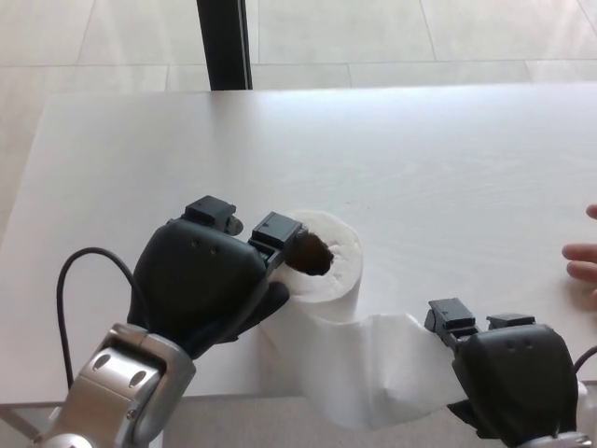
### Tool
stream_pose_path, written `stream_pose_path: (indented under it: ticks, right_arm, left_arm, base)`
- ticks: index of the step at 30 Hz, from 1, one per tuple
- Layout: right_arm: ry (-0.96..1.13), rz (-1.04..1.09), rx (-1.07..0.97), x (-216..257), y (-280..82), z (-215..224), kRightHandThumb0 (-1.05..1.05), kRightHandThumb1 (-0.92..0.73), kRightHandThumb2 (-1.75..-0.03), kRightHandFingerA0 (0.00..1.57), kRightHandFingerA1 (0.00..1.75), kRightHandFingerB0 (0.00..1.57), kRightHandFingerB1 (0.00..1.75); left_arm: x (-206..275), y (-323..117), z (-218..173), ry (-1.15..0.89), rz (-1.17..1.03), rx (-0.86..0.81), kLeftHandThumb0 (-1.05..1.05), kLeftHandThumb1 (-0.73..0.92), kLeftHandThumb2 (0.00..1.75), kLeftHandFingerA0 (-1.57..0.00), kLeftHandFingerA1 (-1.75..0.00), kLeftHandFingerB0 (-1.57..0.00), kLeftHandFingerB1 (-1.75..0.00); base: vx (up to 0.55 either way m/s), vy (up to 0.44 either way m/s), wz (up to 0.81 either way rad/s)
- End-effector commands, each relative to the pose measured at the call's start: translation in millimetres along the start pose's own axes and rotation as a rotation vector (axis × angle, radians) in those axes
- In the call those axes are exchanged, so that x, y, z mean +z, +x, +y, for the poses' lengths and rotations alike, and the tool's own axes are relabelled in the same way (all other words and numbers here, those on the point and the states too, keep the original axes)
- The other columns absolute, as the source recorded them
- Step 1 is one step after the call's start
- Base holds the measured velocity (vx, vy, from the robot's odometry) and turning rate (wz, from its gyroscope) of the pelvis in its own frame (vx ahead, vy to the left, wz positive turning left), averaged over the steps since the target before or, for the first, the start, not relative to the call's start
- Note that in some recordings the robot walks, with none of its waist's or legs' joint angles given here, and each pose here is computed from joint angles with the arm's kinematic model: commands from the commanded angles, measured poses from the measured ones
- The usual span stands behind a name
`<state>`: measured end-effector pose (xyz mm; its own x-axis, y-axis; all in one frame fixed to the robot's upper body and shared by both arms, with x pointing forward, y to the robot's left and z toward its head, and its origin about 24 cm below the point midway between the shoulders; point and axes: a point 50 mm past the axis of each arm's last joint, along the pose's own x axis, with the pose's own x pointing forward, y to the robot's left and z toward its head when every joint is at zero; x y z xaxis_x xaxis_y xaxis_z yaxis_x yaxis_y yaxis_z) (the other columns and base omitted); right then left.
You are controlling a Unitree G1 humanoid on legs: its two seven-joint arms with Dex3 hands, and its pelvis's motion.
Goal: A toilet paper roll is kept in the middle of the desk infront of the robot. The robot places its left hand on the top of the toilet paper roll to hold it still and uses its right hand to tear off a piece of toilet paper from it and hands the paper to a person
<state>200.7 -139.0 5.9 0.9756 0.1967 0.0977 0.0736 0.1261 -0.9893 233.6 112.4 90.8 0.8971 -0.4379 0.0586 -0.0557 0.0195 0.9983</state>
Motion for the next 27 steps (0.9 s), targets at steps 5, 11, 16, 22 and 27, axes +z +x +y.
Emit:
stream_pose_path:
  ticks: [5,11,16,22,27]
  right_arm:
    - [0.227,0.013,-0.059,8,-21,-19,-0.25,-0.58,-1.06,0.93,1.75,0.83,1.58]
    - [0.330,0.039,-0.031,15,-29,-39,-0.25,-0.50,-1.22,0.96,1.75,0.84,1.54]
    - [0.505,0.086,0.043,25,-27,-58,-0.27,-0.46,-1.30,1.04,1.75,0.84,1.63]
    - [0.928,0.174,0.070,22,-8,-69,-0.27,-0.38,-1.45,1.06,1.75,0.92,1.59]
    - [1.315,0.355,0.036,20,2,-70,-0.15,-0.56,-1.27,1.23,1.28,1.29,1.30]
  left_arm:
    - [-9,-7,-11,0.052,0.008,-0.112,-0.47,0.56,1.01,-0.47,-0.71,-0.37,-0.62]
    - [-9,-7,-12,0.059,0.013,-0.122,-0.48,0.78,0.63,-0.44,-0.69,-0.44,-0.56]
    - [-10,-7,-11,0.058,0.016,-0.131,-0.48,0.77,0.63,-0.43,-0.68,-0.43,-0.55]
    - [-8,-7,-12,0.050,0.008,-0.129,-0.48,0.78,0.63,-0.43,-0.67,-0.44,-0.55]
    - [-10,-7,-11,0.044,0.007,-0.111,-0.47,0.76,0.62,-0.47,-0.67,-0.47,-0.55]
  base:
    - [0.00,0.000,0.00]
    - [0.00,0.000,0.00]
    - [0.00,0.000,0.00]
    - [0.00,0.000,0.00]
    - [0.00,0.000,0.00]
